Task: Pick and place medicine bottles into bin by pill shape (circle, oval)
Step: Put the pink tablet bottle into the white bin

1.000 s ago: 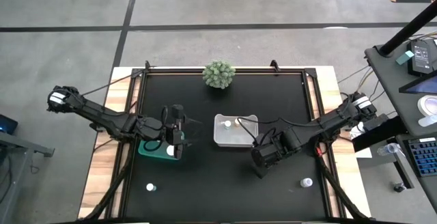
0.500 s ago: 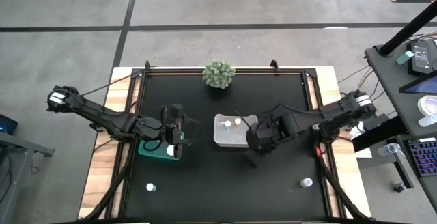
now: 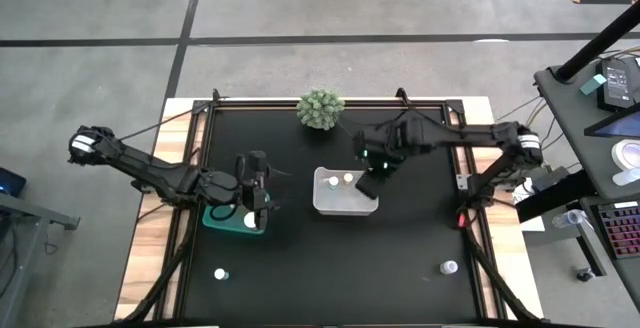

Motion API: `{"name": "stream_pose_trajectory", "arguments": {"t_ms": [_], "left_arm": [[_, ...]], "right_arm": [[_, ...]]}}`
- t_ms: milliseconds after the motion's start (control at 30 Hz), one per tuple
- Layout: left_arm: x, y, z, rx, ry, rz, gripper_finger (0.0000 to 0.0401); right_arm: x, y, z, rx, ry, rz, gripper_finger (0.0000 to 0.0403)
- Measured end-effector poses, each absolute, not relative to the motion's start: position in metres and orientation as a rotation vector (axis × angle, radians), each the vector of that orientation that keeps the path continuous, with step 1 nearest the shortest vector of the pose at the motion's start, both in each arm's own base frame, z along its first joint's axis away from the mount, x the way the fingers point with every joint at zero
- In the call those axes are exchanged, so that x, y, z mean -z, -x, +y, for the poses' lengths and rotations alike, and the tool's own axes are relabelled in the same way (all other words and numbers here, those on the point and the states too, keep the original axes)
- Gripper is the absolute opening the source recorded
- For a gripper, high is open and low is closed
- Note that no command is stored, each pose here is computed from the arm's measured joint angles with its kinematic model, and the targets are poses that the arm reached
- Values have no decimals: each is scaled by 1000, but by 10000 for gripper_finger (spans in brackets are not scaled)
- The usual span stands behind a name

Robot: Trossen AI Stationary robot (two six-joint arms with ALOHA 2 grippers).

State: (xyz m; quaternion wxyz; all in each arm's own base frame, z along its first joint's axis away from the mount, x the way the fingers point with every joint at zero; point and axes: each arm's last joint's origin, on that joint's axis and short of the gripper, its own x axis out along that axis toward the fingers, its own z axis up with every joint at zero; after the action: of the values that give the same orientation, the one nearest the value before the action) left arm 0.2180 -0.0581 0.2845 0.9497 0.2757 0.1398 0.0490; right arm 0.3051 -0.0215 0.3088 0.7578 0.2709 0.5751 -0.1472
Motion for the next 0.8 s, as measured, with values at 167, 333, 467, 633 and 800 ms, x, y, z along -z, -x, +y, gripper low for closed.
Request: {"name": "stream_pose_trajectory", "arguments": {"t_ms": [167,333,467,633,800], "left_arm": [[-285,-219,-51,-130,-653,304,286],[-290,-220,-31,-222,-680,300,286],[-281,-221,-10,-281,-672,350,286],[-274,-220,20,-324,-631,356,286],[-277,-219,43,-277,-575,323,286]], "right_arm": [[-310,-298,-72,340,-649,1219,114],[-307,-292,-112,356,-663,1164,114],[-301,-289,-132,368,-643,1170,114],[-285,-289,-156,378,-635,1210,114],[-253,-291,-186,404,-662,1288,113]]}}
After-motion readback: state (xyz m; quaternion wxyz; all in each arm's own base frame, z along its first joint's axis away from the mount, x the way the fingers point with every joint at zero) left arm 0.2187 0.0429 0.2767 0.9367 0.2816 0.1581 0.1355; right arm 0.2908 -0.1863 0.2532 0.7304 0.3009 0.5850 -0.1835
